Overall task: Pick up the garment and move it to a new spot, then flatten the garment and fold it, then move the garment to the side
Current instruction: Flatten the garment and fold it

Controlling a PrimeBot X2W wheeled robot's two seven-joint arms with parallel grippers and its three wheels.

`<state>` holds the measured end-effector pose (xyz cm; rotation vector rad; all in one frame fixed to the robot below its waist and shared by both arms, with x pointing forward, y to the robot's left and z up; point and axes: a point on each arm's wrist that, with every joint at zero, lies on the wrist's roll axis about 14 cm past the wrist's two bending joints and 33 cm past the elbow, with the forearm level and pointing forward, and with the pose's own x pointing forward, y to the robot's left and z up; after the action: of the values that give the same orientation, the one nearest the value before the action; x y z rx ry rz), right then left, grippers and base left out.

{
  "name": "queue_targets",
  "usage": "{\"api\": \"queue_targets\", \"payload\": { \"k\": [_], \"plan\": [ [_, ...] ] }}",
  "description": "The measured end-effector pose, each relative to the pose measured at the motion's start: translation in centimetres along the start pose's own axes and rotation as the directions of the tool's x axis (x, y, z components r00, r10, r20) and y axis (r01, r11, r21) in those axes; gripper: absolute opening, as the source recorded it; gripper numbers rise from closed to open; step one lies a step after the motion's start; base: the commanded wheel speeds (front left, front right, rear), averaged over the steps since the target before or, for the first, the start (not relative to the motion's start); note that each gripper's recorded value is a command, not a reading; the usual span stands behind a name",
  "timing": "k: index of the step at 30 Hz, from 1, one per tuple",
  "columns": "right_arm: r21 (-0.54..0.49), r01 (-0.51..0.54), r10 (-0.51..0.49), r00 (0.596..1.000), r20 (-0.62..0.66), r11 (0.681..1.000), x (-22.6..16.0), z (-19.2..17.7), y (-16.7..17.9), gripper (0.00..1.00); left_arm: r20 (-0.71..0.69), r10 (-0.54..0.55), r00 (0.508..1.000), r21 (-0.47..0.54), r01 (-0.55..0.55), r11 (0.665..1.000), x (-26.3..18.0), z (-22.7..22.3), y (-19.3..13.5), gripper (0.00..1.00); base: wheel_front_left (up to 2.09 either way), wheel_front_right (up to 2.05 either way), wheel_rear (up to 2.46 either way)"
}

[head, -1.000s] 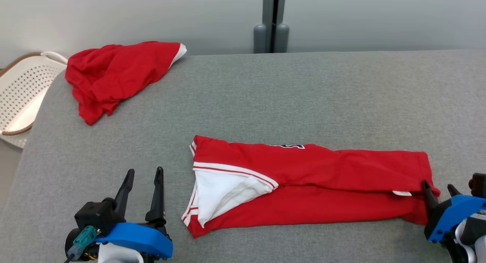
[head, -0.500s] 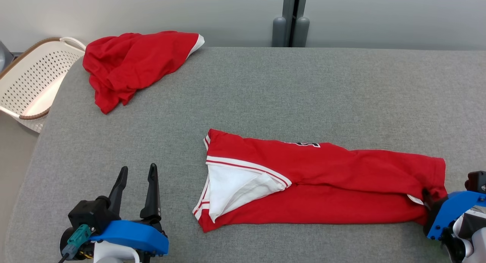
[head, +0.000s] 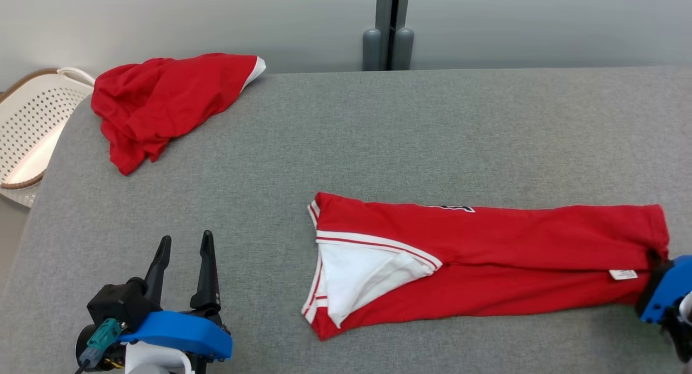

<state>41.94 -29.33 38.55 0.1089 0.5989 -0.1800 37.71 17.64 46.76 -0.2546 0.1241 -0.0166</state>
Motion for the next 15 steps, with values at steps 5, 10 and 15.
{"api": "queue_targets", "payload": {
  "k": [5,10,15],
  "plan": [
    [0.027,0.069,-0.071,0.996,0.054,0.997,-1.4,1.3,-3.8,0.0,-0.004,-0.025,1.0,0.0,0.025,1.0,0.4,-0.1,-0.8,1.0,0.0,0.0,0.0],
    [0.097,0.021,-0.03,0.994,0.1,0.995,-2.0,2.0,-2.3,0.0,-0.01,-0.044,0.999,0.001,0.044,0.999,0.6,-0.4,-1.5,1.0,0.0,0.0,0.0],
    [0.159,-0.184,0.161,0.976,0.146,0.97,-2.7,3.3,4.9,0.0,-0.008,-0.054,0.999,0.0,0.054,0.999,0.2,-0.3,-1.7,1.0,0.0,0.0,0.0]
  ]
}}
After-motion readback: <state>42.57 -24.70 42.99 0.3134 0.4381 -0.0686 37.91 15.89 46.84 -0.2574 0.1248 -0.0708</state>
